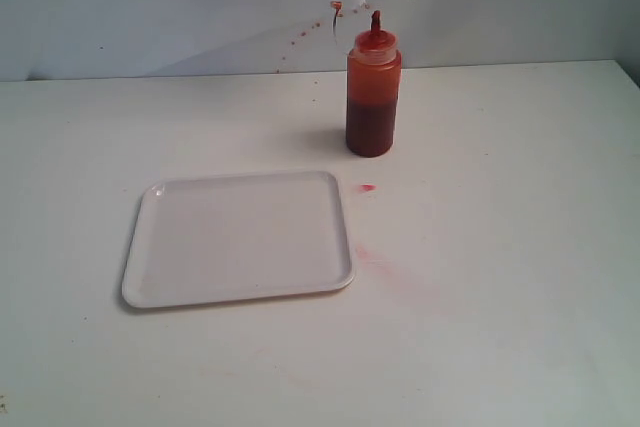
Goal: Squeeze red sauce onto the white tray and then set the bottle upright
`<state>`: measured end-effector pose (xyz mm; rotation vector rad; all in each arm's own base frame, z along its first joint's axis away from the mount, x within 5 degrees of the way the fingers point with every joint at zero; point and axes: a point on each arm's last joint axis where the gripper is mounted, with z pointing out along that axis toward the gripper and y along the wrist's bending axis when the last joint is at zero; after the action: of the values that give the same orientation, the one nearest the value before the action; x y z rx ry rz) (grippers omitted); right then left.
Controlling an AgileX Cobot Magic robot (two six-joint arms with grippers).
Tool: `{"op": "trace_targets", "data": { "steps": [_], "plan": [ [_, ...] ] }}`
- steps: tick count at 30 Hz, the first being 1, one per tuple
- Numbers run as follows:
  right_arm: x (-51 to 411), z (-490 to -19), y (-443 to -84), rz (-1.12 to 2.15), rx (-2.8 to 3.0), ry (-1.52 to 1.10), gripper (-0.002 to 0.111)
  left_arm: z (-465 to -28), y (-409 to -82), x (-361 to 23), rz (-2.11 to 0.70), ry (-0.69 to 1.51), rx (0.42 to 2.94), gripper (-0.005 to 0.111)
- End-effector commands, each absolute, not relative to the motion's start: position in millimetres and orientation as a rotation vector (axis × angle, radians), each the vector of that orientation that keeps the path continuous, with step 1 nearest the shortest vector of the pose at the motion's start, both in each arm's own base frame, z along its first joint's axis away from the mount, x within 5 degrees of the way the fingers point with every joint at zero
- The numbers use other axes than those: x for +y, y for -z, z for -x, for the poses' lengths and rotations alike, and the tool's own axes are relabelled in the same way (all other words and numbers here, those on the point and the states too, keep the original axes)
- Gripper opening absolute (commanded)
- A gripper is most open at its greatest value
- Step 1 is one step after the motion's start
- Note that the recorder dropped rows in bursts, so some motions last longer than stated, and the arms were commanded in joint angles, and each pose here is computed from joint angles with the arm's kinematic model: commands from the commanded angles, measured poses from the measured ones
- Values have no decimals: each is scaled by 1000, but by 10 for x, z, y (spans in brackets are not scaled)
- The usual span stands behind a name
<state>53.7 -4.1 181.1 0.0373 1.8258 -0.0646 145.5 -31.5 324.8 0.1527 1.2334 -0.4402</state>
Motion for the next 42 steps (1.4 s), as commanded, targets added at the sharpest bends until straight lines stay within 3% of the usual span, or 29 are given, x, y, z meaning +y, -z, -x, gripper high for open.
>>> {"op": "trace_targets", "data": {
  "steps": [1, 8, 14, 22, 29, 32, 34, 35, 36, 37, 42],
  "plan": [
    [-46, -535, -1830, -31, 1819, 83, 0, -1995, -2742, -477, -300, 571, 1486, 0],
    [-46, -535, -1830, -31, 1819, 83, 0, -2345, -1975, -666, -429, 863, 1635, 0],
    [-46, -535, -1830, -31, 1819, 83, 0, -2496, -1551, -671, -474, 835, 1706, 0],
    [-46, -535, -1830, -31, 1819, 83, 0, -2964, -1603, -801, -669, 858, 1606, 0],
    [-46, -535, -1830, -31, 1819, 83, 0, -3443, -1665, -1355, -834, 840, 1529, 7],
    [-46, -535, -1830, -31, 1819, 83, 0, -3668, -1591, -1529, -803, 749, 1614, 19],
    [-46, -535, -1830, -31, 1819, 83, 0, -3803, -1525, -1637, -716, 752, 1629, 44],
    [-46, -535, -1830, -31, 1819, 83, 0, -3862, -1470, -1702, -637, 783, 1645, 66],
    [-46, -535, -1830, -31, 1819, 83, 0, -3895, -1421, -1734, -578, 799, 1663, 79],
    [-46, -535, -1830, -31, 1819, 83, 0, -3949, -1333, -1792, -495, 817, 1678, 102],
    [-46, -535, -1830, -31, 1819, 83, 0, -4010, -1189, -1853, -426, 911, 1582, 105]
  ]
}}
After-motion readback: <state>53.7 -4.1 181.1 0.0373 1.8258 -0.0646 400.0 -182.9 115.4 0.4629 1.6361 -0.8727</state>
